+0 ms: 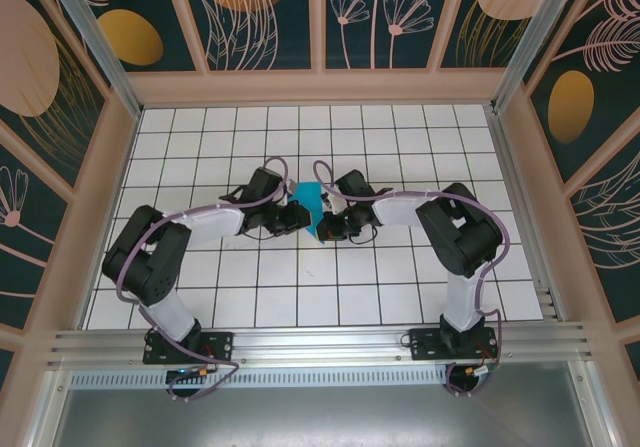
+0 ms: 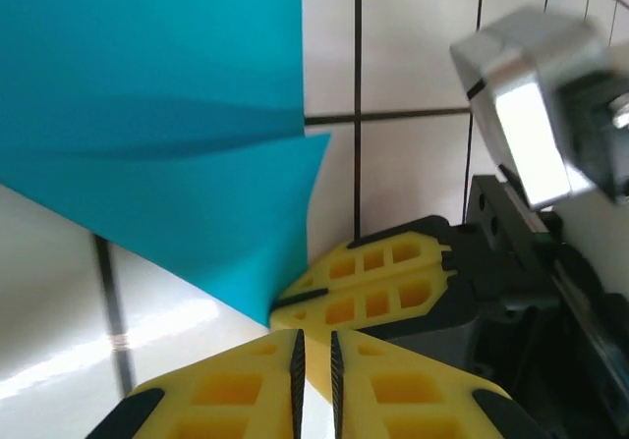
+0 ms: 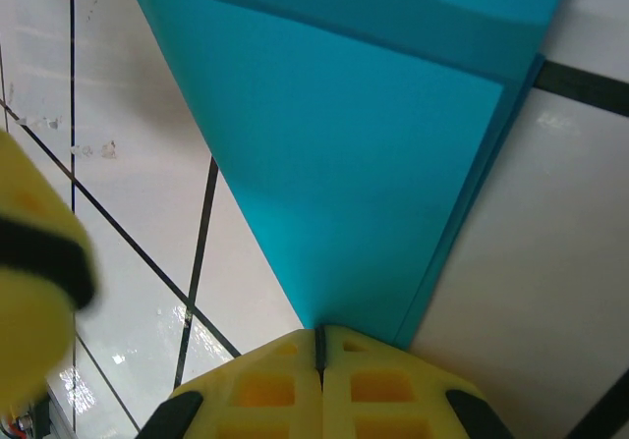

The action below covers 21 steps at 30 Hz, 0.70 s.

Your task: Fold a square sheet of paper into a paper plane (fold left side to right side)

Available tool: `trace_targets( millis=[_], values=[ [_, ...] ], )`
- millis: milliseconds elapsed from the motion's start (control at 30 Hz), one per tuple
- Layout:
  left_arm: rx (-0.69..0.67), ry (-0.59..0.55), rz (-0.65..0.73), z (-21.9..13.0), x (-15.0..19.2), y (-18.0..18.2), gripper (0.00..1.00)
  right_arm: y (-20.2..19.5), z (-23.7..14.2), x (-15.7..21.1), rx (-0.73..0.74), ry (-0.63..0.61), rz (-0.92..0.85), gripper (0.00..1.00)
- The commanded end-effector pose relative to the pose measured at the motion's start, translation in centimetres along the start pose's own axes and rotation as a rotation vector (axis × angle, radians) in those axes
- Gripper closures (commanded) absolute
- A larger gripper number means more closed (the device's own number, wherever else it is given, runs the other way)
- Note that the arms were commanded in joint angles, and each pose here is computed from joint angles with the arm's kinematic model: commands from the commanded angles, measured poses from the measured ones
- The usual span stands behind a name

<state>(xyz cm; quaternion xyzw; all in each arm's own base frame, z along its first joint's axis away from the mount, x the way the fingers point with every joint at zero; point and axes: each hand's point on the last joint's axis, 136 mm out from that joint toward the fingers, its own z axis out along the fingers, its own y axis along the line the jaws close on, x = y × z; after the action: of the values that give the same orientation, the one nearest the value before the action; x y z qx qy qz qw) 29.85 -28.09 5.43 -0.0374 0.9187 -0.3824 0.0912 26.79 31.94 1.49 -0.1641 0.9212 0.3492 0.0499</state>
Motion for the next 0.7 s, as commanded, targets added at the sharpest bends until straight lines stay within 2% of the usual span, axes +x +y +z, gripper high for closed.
trace_targets(
  millis=[0, 300, 667],
  values=[
    [0.009, -0.011, -0.052, 1.4, -0.2, 0.4, 0.83, -4.4, 0.8, 4.8, 0.151, 0.136, 0.115, 0.95],
    [-0.026, 0.012, -0.087, 3.3, 0.6, 1.8, 0.82, -4.3, 0.8, 4.9, 0.156, 0.14, 0.111, 0.95],
    [-0.194, -0.039, -0.114, 4.3, 0.0, 6.1, 0.83, -5.0, 0.8, 5.5, 0.204, 0.165, 0.107, 0.96]
  ],
)
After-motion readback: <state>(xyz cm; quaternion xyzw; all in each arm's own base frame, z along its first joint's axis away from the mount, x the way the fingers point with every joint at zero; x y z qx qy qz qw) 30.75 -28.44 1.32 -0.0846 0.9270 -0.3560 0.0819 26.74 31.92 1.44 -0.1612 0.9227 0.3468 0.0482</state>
